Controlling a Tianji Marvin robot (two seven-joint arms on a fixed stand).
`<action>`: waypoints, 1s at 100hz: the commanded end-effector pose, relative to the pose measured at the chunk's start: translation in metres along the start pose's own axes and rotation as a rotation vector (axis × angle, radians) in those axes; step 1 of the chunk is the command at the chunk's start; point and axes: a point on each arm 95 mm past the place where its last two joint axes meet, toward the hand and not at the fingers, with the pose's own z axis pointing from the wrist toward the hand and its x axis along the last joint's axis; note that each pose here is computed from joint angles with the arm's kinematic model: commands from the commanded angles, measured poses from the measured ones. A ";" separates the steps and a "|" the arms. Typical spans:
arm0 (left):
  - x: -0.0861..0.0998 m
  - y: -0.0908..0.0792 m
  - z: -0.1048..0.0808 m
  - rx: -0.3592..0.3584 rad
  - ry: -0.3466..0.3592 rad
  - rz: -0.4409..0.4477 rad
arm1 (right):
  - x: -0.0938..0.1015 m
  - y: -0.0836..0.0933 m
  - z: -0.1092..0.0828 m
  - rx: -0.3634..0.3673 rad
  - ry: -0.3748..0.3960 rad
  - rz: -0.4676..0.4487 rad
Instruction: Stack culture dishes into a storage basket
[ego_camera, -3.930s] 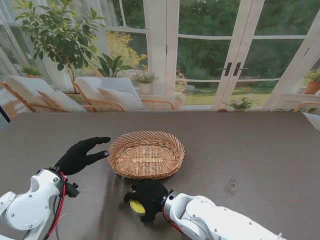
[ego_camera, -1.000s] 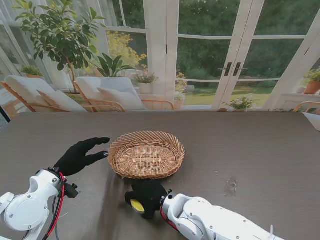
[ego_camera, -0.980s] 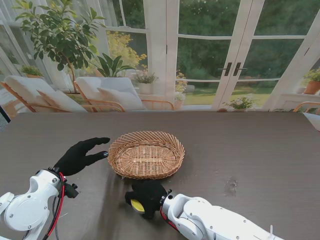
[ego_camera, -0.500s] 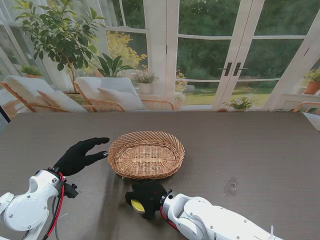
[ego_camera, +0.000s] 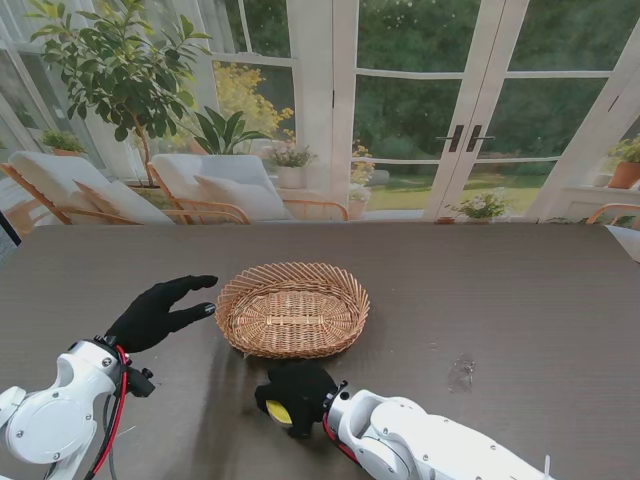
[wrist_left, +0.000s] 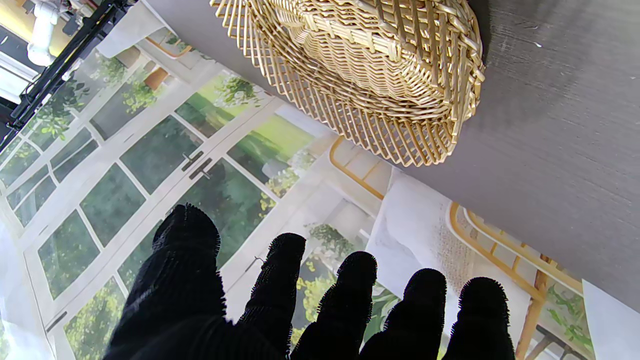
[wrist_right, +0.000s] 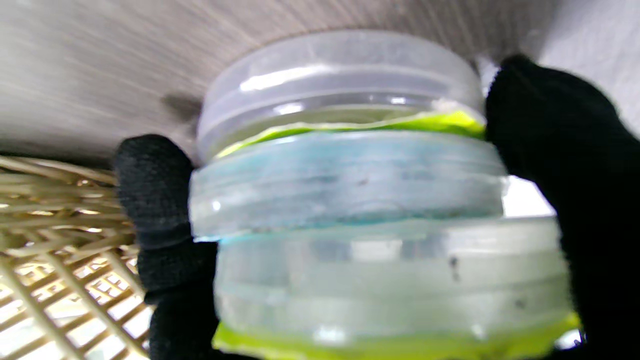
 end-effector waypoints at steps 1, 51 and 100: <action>0.002 0.001 -0.001 -0.013 0.004 -0.005 | -0.003 -0.056 -0.023 0.162 -0.023 0.021; 0.001 0.001 -0.002 -0.011 0.003 -0.003 | -0.002 -0.056 -0.024 0.146 -0.020 0.026; 0.001 0.001 -0.001 -0.013 0.004 -0.002 | -0.003 -0.058 -0.024 0.125 -0.025 0.036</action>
